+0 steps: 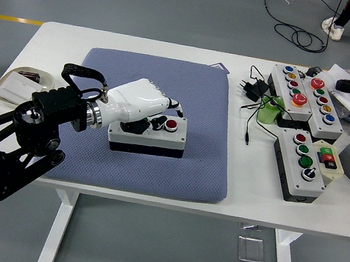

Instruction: Pick up the button,place it on the desk,press the button,press the button

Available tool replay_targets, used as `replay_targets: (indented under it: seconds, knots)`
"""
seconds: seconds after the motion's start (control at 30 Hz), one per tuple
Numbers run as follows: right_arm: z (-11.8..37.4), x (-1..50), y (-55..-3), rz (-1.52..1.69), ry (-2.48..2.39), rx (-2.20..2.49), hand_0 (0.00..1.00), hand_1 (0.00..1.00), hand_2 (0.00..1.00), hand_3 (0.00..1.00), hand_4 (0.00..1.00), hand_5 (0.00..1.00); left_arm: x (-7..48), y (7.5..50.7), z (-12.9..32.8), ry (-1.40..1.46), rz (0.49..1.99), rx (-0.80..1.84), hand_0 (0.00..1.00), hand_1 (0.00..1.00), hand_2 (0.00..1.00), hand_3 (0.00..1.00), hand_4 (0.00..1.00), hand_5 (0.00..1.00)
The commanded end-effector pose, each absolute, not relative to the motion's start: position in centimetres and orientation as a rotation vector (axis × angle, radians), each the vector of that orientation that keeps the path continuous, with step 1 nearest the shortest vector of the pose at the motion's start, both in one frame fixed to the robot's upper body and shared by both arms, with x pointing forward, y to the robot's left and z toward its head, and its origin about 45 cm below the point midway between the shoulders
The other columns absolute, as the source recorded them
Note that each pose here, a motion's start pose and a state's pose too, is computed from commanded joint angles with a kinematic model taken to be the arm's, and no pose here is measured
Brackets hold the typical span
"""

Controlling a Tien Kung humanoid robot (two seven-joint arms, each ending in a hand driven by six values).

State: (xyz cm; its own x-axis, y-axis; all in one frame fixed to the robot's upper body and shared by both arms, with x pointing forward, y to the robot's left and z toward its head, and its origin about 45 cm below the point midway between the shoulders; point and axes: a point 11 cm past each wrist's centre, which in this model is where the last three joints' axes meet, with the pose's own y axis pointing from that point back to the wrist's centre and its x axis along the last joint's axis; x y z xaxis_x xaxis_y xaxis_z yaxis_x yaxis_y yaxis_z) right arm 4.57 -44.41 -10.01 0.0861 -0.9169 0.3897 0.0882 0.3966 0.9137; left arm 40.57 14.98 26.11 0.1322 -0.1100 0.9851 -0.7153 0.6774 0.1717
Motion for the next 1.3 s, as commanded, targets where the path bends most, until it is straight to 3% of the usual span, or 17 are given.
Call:
replay_targets:
  seconds: [1.0, 1.3]
  knots:
    - [-10.0, 4.2, -44.5, -0.912, -1.247, 0.862, 0.668, 0.661, 0.720, 0.603, 0.383, 0.231, 41.1, 15.8, 22.6, -1.277, 0.420, 0.899, 0.032, 0.002, 0.012, 0.731, 0.222, 0.002]
    - [-10.1, 3.9, -44.5, -0.914, -1.242, 0.859, 0.668, 0.661, 0.719, 0.602, 0.383, 0.233, 41.5, 16.3, 24.5, -1.303, 0.509, 0.847, 0.032, 0.002, 0.012, 0.739, 0.222, 0.002]
